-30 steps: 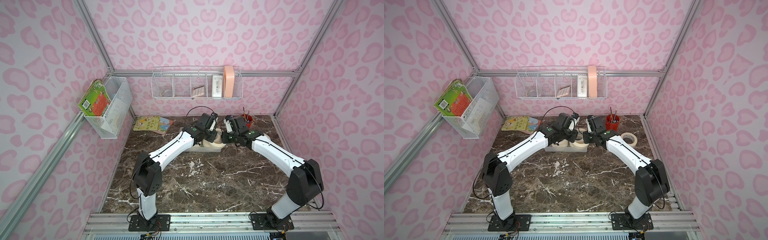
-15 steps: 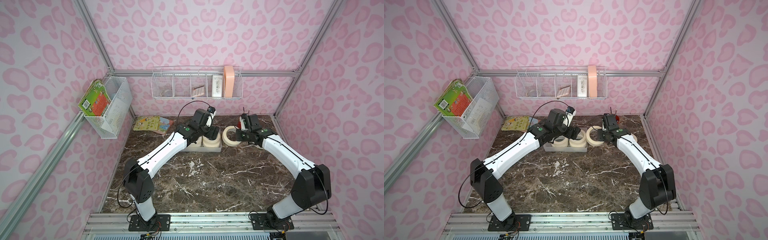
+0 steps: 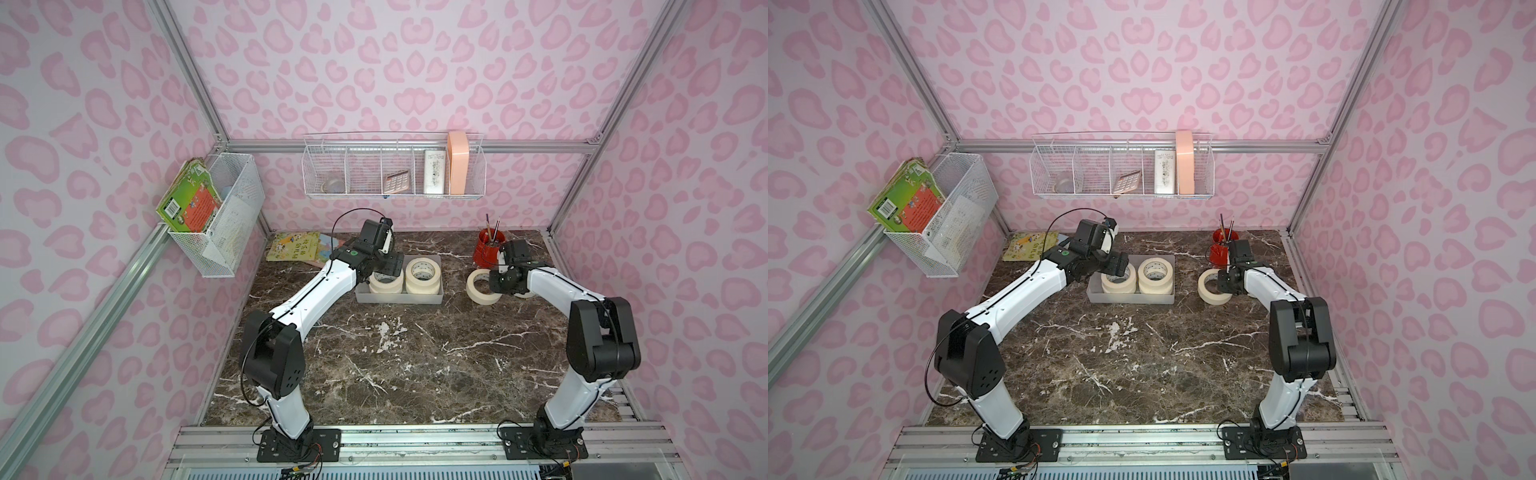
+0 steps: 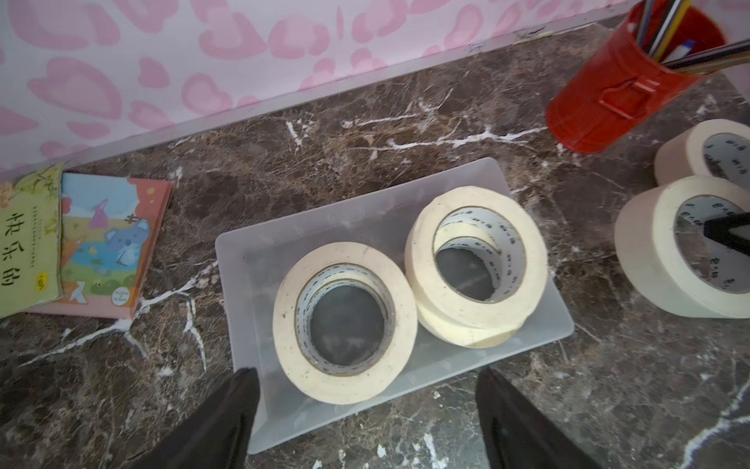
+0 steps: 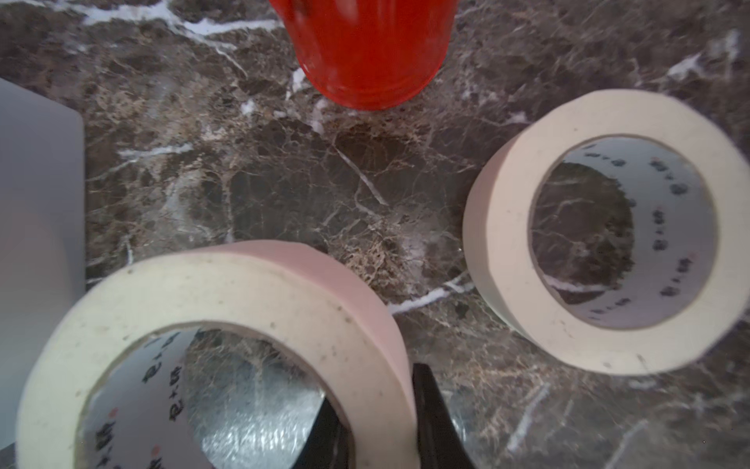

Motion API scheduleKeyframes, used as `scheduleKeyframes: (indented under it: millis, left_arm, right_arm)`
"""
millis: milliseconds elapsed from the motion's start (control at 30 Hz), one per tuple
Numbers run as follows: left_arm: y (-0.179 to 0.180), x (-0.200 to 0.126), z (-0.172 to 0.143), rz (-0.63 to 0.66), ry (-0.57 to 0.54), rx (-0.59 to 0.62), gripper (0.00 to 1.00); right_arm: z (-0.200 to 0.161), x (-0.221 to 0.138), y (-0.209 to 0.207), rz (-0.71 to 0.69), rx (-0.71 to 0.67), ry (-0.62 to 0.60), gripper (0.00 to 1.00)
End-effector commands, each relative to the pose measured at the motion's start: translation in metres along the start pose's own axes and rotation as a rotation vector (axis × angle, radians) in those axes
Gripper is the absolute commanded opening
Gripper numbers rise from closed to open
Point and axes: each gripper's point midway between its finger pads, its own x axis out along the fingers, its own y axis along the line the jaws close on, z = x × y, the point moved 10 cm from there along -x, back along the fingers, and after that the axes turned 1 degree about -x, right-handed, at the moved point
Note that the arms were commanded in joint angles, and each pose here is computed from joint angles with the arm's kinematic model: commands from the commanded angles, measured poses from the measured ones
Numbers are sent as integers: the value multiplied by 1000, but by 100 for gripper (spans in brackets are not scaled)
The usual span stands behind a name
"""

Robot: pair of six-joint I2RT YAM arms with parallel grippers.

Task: Take out the art tape in the storage box
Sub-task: Place the art tape at the center of the board.

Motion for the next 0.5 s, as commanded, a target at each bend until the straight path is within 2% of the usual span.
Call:
scheduleKeyframes:
  millis: [0, 200, 233, 333, 367, 467]
  left_arm:
    - [14, 9, -6, 10, 31, -51, 87]
    - [25, 22, -12, 17, 74, -67, 85]
    - [25, 24, -12, 16, 79, -68, 85]
    - [26, 29, -15, 17, 97, -73, 85]
    - [26, 31, -17, 19, 104, -76, 85]
    - [28, 35, -20, 28, 127, -86, 85]
  right_arm:
    - [19, 12, 0, 32, -1, -82, 0]
    - [27, 43, -14, -18, 25, -50, 0]
    - [37, 43, -15, -19, 28, -70, 0]
    - [37, 52, -17, -34, 24, -50, 0]
    - [36, 53, -17, -43, 20, -45, 3]
    - [35, 44, -14, -76, 2, -56, 27]
